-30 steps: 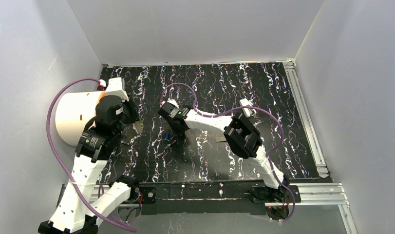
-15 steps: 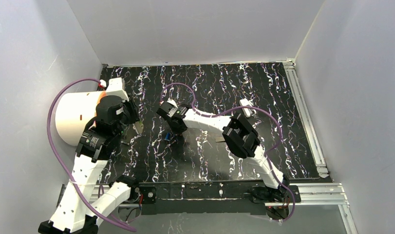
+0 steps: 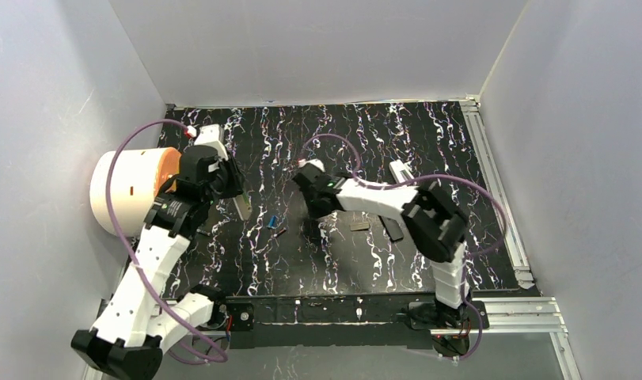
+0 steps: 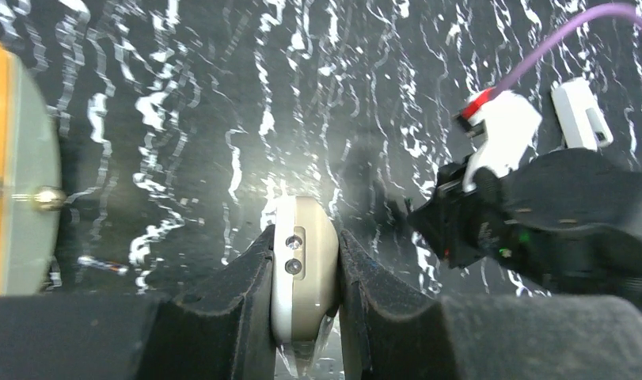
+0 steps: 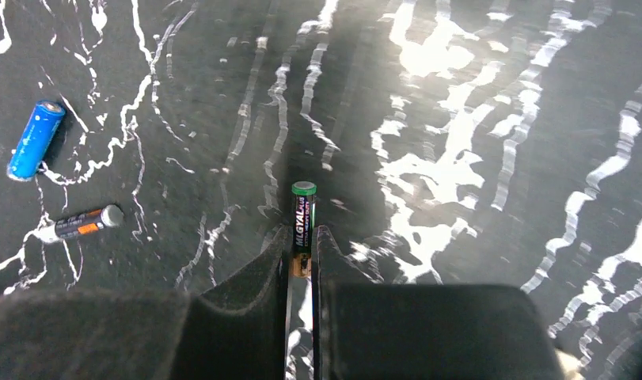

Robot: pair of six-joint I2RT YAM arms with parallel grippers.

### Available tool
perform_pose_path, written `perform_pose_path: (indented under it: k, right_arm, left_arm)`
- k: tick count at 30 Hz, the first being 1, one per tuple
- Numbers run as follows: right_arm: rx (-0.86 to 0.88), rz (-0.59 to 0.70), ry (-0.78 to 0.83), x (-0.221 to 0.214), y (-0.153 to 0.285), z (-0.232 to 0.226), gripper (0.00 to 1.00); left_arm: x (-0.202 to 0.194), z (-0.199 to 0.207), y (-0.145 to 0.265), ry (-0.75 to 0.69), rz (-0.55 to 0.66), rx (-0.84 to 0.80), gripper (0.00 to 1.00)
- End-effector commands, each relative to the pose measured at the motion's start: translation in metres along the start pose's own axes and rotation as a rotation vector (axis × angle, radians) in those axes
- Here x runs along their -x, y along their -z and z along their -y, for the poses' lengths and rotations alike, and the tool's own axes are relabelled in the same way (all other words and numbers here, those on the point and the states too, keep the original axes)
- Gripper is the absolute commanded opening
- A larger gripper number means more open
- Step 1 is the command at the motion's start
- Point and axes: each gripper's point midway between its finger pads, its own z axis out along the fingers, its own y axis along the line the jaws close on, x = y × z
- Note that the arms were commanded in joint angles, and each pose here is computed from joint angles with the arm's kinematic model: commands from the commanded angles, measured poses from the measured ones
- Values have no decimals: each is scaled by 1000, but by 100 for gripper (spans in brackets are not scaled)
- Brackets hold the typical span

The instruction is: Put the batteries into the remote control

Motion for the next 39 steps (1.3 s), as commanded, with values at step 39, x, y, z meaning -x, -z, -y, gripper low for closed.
perform_pose_path:
  k: [39]
  right_arm:
    - [505,337,-190,79,259,30,12]
  left_arm:
    - [-6,221,-71,633,-426,-1197,0]
